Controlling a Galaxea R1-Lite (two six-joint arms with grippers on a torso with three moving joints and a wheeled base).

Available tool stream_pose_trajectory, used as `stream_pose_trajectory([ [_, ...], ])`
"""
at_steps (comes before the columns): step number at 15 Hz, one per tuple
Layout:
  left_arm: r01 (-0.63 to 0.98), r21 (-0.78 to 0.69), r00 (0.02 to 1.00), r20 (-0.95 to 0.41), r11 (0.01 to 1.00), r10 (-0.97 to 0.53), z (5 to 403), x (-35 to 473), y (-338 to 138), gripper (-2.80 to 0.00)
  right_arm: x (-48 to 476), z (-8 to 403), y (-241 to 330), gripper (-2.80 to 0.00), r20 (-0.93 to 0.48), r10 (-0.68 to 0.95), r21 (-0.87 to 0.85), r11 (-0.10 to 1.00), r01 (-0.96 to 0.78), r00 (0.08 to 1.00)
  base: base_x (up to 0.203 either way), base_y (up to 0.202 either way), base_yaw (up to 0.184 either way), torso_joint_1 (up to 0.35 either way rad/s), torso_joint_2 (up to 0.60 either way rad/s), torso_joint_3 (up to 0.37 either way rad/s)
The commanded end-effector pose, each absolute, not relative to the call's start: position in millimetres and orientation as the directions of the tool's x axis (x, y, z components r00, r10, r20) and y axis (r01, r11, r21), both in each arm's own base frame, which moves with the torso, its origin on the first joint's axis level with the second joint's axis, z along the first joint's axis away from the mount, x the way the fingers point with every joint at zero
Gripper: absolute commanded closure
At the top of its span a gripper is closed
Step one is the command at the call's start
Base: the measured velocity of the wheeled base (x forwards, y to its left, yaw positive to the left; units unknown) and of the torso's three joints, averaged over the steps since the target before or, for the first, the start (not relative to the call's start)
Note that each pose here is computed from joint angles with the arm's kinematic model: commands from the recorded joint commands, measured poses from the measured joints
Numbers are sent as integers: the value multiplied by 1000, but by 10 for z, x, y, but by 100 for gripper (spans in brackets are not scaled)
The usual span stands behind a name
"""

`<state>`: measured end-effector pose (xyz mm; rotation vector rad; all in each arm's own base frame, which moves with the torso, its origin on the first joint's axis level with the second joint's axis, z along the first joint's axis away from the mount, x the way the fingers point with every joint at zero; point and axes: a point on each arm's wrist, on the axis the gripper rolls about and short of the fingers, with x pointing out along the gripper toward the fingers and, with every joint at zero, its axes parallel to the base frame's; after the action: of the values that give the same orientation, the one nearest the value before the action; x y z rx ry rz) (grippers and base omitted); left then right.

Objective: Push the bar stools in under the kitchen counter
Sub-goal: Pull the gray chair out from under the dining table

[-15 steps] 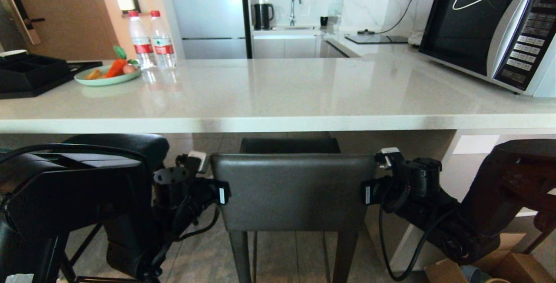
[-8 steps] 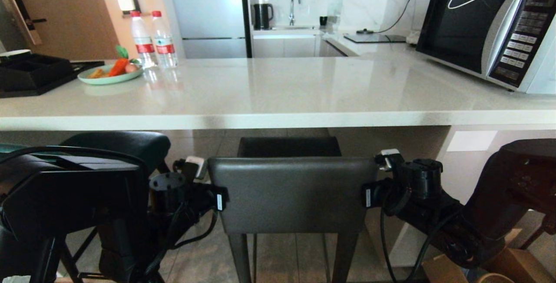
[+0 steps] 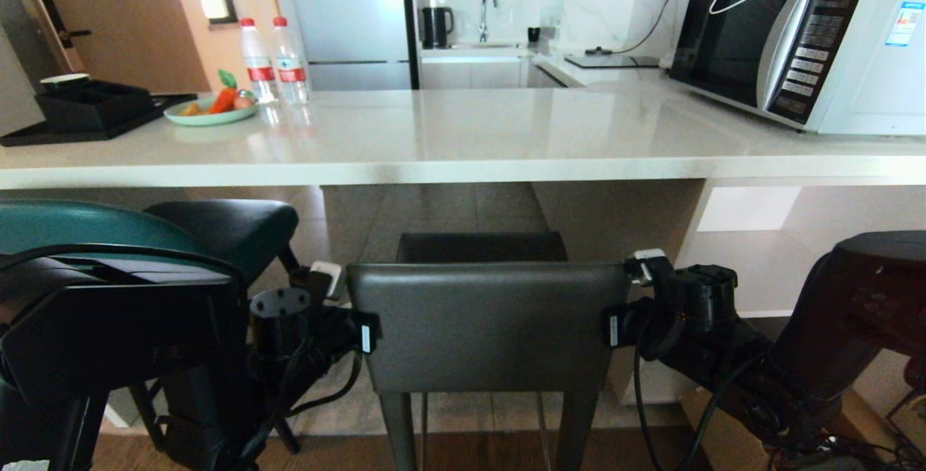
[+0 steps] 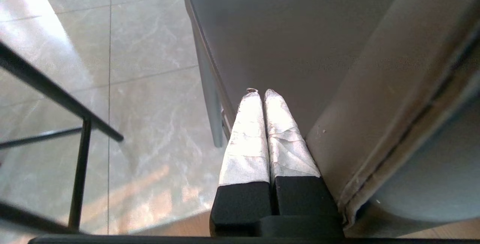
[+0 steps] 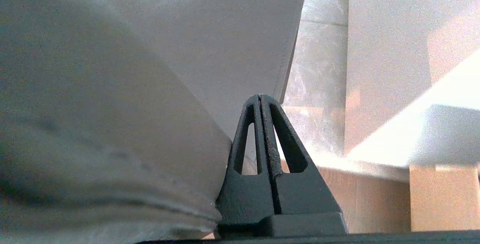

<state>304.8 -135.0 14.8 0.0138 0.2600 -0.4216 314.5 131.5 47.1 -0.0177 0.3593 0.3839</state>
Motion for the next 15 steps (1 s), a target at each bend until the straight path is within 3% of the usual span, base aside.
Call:
stream_pose_trajectory([
  [1, 437, -42, 867, -245, 898, -434, 143, 3013, -1457, 0, 3153, 500, 1318, 0, -330, 367, 52, 927, -371, 870, -190, 0, -2, 5, 0, 0],
  [12, 446, -40, 864, -239, 894, -442, 164, 2994, -1493, 0, 3144, 517, 1316, 0, -325, 355, 47, 932, -360, 877, -192, 0, -1, 2, 3, 2],
  [15, 440, -39, 868, -236, 897, -436, 180, 2997, -1471, 0, 3143, 535, 1313, 0, -319, 349, 45, 934, -354, 881, -71, 0, -2, -4, 3, 3],
])
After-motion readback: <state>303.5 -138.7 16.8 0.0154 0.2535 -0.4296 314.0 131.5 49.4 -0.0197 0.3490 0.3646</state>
